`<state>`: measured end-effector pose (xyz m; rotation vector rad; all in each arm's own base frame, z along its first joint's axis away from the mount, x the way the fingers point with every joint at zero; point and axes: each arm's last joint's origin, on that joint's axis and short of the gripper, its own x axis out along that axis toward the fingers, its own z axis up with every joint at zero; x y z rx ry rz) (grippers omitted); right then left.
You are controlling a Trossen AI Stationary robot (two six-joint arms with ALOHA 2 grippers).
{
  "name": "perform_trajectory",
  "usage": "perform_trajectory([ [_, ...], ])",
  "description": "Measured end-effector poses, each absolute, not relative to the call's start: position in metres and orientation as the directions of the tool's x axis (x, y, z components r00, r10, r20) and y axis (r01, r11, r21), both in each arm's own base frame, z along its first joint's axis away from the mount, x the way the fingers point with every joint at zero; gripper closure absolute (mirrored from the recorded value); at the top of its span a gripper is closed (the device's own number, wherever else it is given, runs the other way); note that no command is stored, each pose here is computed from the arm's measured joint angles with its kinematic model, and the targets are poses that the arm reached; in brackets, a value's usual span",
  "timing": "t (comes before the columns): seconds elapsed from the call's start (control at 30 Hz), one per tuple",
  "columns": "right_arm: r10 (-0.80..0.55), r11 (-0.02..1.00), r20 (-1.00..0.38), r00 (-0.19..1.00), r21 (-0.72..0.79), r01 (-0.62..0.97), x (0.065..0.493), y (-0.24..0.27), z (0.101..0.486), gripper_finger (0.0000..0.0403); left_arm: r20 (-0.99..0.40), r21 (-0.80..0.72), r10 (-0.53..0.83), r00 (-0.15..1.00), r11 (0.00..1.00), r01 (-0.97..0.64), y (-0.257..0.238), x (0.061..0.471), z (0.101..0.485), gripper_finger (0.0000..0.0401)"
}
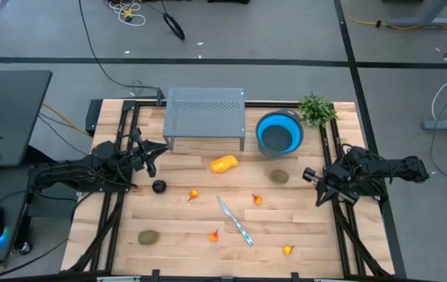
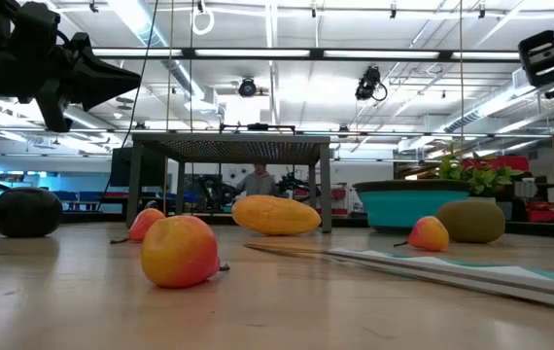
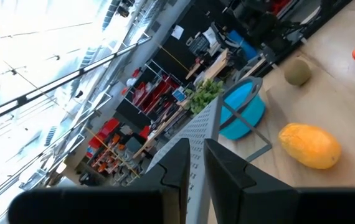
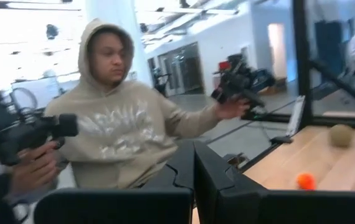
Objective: Pick & Place Fruit
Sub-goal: Put the blue strainer bowl on the shelf
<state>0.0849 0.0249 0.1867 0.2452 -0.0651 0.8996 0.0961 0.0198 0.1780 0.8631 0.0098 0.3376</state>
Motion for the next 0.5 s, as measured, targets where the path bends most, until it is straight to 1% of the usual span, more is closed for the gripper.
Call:
perform_trajectory([
  [0.2, 0.613, 0.747, 0.253, 0.748, 0.120, -0.653, 0.087, 0.020, 0.195, 0.0402, 0.126, 0.779, 0.301, 0.945, 0.560, -0.282, 0.020, 0.096, 0.178, 0.0344],
  [0.27, 0.567, 0.791, 0.291, 0.770, 0.067, -0.608, 0.087, 0.019, 0.198, 0.0402, 0.147, 0.811, 0.309, 0.940, 0.506, -0.293, 0.020, 0.096, 0.180, 0.0344],
  [0.33, 0.547, 0.822, 0.323, 0.772, -0.035, -0.568, 0.086, 0.018, 0.201, 0.0402, 0.171, 0.855, 0.308, 0.936, 0.426, -0.297, 0.020, 0.095, 0.182, 0.0344],
  [0.37, 0.539, 0.834, 0.338, 0.771, -0.084, -0.546, 0.086, 0.018, 0.203, 0.0402, 0.173, 0.867, 0.303, 0.937, 0.404, -0.290, 0.020, 0.095, 0.183, 0.0344],
  [0.43, 0.499, 0.864, 0.374, 0.781, -0.140, -0.484, 0.085, 0.017, 0.206, 0.0402, 0.175, 0.863, 0.279, 0.944, 0.418, -0.283, 0.019, 0.096, 0.183, 0.0344],
  [0.5, 0.419, 0.907, 0.403, 0.813, -0.141, -0.398, 0.086, 0.015, 0.207, 0.0402, 0.175, 0.800, 0.252, 0.952, 0.527, -0.287, 0.019, 0.096, 0.183, 0.0344],
])
